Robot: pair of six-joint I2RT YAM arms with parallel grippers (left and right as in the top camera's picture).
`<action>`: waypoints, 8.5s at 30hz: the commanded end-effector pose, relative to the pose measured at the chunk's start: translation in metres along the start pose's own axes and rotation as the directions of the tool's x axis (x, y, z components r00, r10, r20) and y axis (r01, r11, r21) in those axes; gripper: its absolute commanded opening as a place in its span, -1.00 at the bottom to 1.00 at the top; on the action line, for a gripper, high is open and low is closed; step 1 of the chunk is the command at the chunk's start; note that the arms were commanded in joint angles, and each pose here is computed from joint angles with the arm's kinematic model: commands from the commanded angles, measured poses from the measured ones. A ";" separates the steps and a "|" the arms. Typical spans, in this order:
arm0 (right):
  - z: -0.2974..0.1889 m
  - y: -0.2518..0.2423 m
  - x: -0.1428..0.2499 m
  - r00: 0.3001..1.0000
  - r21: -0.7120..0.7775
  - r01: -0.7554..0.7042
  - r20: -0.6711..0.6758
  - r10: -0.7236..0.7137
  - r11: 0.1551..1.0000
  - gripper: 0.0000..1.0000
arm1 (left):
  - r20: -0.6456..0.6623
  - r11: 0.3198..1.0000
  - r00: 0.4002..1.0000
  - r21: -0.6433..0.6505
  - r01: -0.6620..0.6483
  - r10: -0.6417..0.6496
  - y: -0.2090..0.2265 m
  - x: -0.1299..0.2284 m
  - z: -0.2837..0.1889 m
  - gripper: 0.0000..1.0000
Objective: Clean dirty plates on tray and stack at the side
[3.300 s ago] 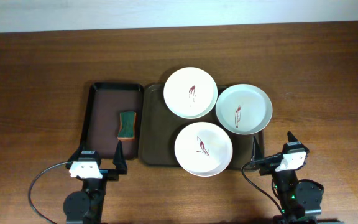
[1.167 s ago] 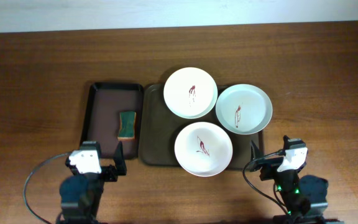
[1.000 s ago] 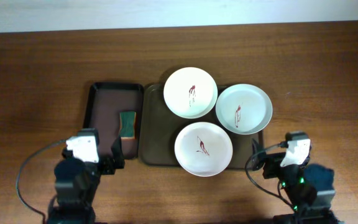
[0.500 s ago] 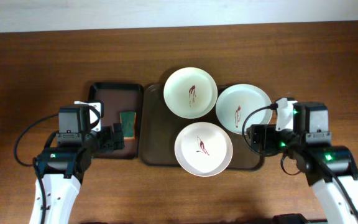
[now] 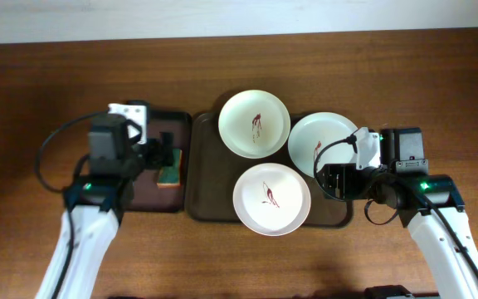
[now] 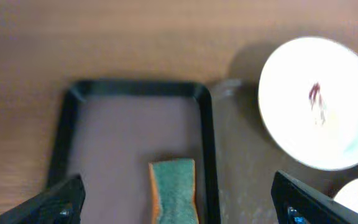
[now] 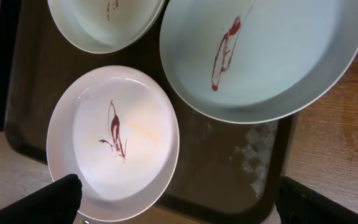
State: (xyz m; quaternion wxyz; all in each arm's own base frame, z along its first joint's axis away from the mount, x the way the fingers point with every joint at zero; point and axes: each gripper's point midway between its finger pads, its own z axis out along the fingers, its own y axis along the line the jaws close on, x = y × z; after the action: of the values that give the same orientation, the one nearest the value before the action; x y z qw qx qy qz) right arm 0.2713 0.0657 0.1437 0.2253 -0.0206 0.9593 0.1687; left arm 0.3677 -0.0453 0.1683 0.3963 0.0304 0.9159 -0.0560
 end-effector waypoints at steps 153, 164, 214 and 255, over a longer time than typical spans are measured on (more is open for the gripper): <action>0.136 0.016 0.037 0.946 -0.075 0.012 -0.323 -0.036 0.997 -0.92 | -0.334 1.000 0.942 0.011 -0.018 0.021 -0.004 0.077 0.049 -1.00; 0.135 0.016 0.038 0.944 -0.073 0.010 -0.330 -0.034 0.997 -0.92 | -0.571 0.993 0.820 0.062 0.097 -0.045 -0.019 0.139 0.050 -1.00; 0.135 0.016 0.039 0.942 -0.073 0.009 -0.333 -0.033 0.997 -0.92 | -0.764 0.840 0.634 0.264 0.475 -0.119 -0.241 0.182 0.068 -1.00; 0.129 0.014 0.053 0.920 -0.059 -0.010 -0.391 -0.014 0.998 -0.45 | -0.542 0.989 0.840 -0.109 -0.103 0.028 0.011 0.120 0.090 -0.37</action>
State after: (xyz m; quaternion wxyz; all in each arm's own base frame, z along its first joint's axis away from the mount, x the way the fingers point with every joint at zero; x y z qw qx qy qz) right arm 0.2742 0.1228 0.0164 0.0289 -0.0604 0.9788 0.1934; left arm 0.3499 -0.0483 0.0275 0.1340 0.0350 0.9902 0.0181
